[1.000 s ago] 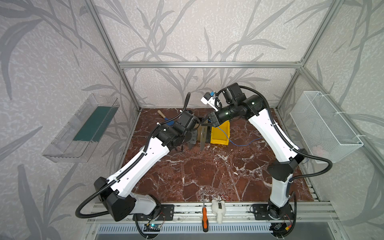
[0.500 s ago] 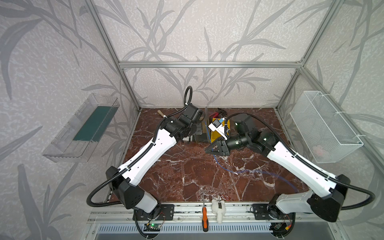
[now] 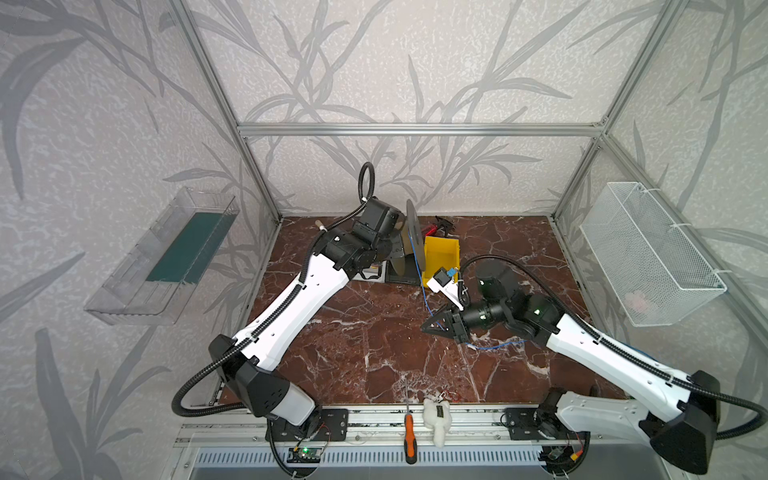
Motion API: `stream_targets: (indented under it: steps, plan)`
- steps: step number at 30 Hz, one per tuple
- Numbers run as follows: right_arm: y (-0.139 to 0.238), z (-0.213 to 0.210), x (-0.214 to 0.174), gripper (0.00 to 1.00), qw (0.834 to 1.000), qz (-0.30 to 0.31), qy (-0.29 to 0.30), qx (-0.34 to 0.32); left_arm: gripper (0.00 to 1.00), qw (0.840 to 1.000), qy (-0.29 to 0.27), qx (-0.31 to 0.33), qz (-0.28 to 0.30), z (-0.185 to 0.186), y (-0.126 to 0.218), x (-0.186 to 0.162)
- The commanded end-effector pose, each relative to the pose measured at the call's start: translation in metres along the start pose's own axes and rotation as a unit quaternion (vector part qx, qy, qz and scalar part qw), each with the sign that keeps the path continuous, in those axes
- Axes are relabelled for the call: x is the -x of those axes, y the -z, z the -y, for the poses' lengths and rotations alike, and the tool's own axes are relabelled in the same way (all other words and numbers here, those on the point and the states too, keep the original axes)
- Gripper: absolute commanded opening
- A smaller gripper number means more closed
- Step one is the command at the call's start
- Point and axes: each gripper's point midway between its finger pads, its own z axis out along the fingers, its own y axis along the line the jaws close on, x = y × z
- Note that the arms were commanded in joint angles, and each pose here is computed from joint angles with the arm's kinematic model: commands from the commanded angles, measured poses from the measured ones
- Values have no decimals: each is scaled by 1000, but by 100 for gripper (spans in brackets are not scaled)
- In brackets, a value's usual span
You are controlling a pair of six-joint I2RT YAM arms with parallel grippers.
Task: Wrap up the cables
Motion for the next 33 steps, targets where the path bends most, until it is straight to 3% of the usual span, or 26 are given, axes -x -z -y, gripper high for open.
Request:
stream_targets:
  steps: [1,4,7,15,22,25,29,31,33]
  plan:
    - [-10,-9,-27,0,999,-38,25,4,0,988,102,-88,74,11,24,58]
    - [-15,12,-57,0,997,-75,-1,-30,0,981,122,-122,84,5,31,78]
    - [-19,43,-85,0,991,-101,-29,-82,0,969,132,-194,82,11,44,92]
    - [-8,111,-118,0,964,-158,-96,-193,0,946,157,-273,72,-24,95,106]
    - [-24,110,-111,0,972,-149,-90,-157,0,949,137,-278,65,-33,116,94]
    - [-25,110,-115,16,972,-153,-89,-155,0,945,147,-285,61,-34,108,92]
    - [-22,113,-128,26,968,-168,-94,-163,0,944,147,-290,60,-33,103,93]
    - [-21,111,-131,24,969,-166,-99,-157,0,945,141,-289,59,-33,103,92]
    - [-21,111,-133,16,969,-159,-103,-158,0,947,137,-285,61,-35,105,93]
